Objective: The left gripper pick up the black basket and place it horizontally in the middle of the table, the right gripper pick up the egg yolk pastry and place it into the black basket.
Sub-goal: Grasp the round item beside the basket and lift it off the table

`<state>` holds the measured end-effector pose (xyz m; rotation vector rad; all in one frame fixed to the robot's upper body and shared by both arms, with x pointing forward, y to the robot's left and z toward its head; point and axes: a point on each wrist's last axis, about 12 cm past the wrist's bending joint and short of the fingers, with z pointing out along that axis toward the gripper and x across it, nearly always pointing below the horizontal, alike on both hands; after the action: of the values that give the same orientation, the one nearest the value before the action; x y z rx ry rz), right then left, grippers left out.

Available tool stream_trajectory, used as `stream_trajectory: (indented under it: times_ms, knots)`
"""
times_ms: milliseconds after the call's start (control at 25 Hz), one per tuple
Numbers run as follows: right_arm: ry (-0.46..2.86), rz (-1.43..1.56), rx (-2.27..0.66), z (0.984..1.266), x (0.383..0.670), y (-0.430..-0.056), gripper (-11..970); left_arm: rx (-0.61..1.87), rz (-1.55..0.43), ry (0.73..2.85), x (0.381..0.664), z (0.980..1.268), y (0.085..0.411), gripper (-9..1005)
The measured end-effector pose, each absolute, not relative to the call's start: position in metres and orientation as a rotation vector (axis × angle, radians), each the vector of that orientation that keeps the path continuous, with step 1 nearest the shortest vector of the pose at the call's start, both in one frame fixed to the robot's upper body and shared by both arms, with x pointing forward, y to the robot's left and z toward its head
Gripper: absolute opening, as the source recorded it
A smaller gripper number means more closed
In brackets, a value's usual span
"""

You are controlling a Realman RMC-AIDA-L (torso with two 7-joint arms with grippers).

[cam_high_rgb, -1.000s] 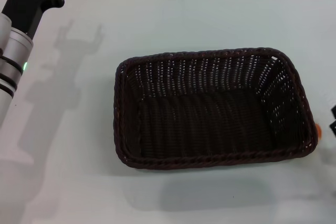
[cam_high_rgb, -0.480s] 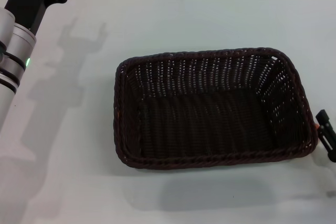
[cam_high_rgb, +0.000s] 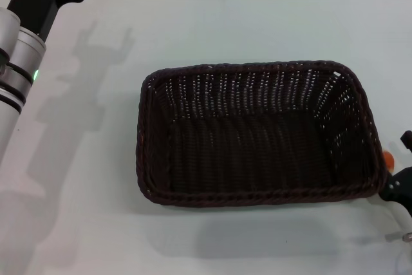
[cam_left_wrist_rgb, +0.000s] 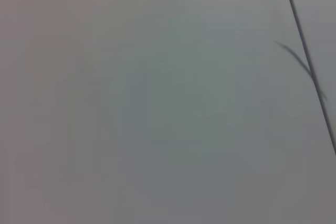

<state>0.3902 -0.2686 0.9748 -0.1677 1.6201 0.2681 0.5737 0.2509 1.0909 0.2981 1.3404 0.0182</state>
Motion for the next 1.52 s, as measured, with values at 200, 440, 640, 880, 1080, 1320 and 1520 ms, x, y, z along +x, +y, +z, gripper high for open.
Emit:
stream_trajectory:
  times_ms: [200, 440, 640, 880, 1080, 1320, 1520]
  knots:
    - [1.634, 0.275, -0.174, 0.9730, 0.3897, -0.2669, 703, 0.303, 0.015, 1.339, 0.5738, 1.0910, 0.2497, 799]
    - [1.660, 0.265, -0.170, 0.9702, 0.3907, -0.2683, 684, 0.305, 0.012, 1.337, 0.5736, 1.0912, 0.2489, 799]
    - [1.680, 0.257, -0.170, 0.9682, 0.3937, -0.2693, 668, 0.306, 0.012, 1.338, 0.5735, 1.0909, 0.2489, 799]
    - [1.682, 0.257, -0.171, 0.9682, 0.3949, -0.2693, 606, 0.309, 0.008, 1.331, 0.5732, 1.0917, 0.2475, 799]
    - [1.671, 0.249, -0.167, 0.9694, 0.3950, -0.2711, 518, 0.315, 0.008, 1.319, 0.5727, 1.0926, 0.2468, 799]
    - [1.665, 0.229, -0.143, 0.9702, 0.3947, -0.2748, 347, 0.313, 0.009, 1.312, 0.5717, 1.0929, 0.2476, 799]
    - [1.659, 0.222, -0.133, 0.9709, 0.3947, -0.2762, 150, 0.314, 0.010, 1.312, 0.5716, 1.0928, 0.2482, 799]
